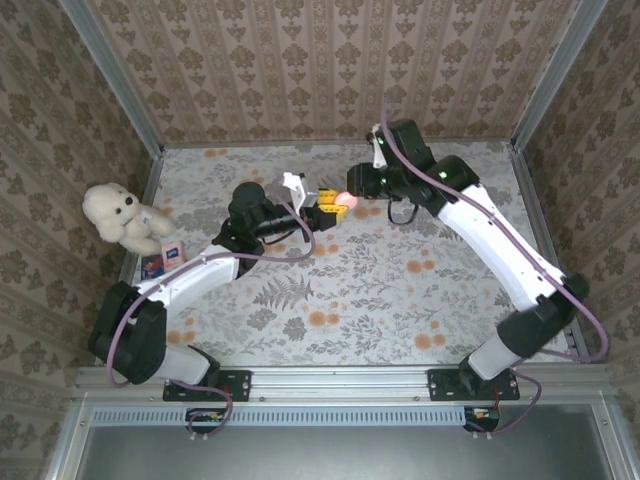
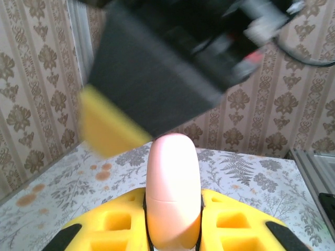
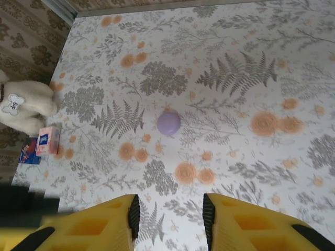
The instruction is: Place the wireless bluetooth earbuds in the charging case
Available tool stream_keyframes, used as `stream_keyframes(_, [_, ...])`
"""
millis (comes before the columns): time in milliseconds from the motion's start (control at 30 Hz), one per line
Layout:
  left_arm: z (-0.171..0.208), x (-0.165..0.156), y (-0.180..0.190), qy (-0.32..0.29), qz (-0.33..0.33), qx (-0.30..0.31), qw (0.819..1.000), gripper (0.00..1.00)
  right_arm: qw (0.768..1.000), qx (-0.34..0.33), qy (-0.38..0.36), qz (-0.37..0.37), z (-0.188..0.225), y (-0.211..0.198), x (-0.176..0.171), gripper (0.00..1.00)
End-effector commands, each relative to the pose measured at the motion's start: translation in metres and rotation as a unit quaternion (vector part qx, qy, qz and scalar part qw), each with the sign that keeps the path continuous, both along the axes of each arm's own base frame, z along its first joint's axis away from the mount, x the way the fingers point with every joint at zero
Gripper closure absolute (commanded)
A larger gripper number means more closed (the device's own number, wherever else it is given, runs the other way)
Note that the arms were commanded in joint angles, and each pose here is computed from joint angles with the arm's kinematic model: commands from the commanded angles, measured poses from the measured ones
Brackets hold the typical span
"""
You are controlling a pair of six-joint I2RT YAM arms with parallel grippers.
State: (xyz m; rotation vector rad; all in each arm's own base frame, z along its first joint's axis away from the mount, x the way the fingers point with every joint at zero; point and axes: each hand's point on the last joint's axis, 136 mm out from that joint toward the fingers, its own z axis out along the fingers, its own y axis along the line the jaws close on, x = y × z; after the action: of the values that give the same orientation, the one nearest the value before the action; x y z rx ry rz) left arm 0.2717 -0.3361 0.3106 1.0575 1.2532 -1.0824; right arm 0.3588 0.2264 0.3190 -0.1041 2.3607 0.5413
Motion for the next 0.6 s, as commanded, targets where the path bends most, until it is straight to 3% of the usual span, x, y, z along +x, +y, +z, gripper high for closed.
stream_keyframes(0, [0.031,0.015,0.003,-0.036,0.028,-0.028,0.999,1.00,0.999,-0.018,0.017,-0.040,-0.016,-0.025,-0.016,0.55])
stream_keyframes(200, [0.006,0.029,0.000,0.012,0.046,-0.001,0.999,1.00,0.989,0.007,0.049,-0.142,-0.057,-0.068,-0.006,0.44])
stream_keyframes(300, [-0.024,0.045,-0.003,0.077,0.068,0.036,0.994,1.00,0.985,0.005,0.066,-0.157,-0.081,-0.073,-0.006,0.43])
stream_keyframes(467, [-0.083,0.067,-0.014,0.211,0.083,0.079,0.971,1.00,0.980,-0.004,0.084,-0.181,-0.114,-0.081,-0.008,0.43])
stream_keyframes(567, [-0.116,0.078,-0.020,0.290,0.091,0.093,0.948,1.00,0.978,-0.002,0.095,-0.188,-0.127,-0.082,-0.010,0.42])
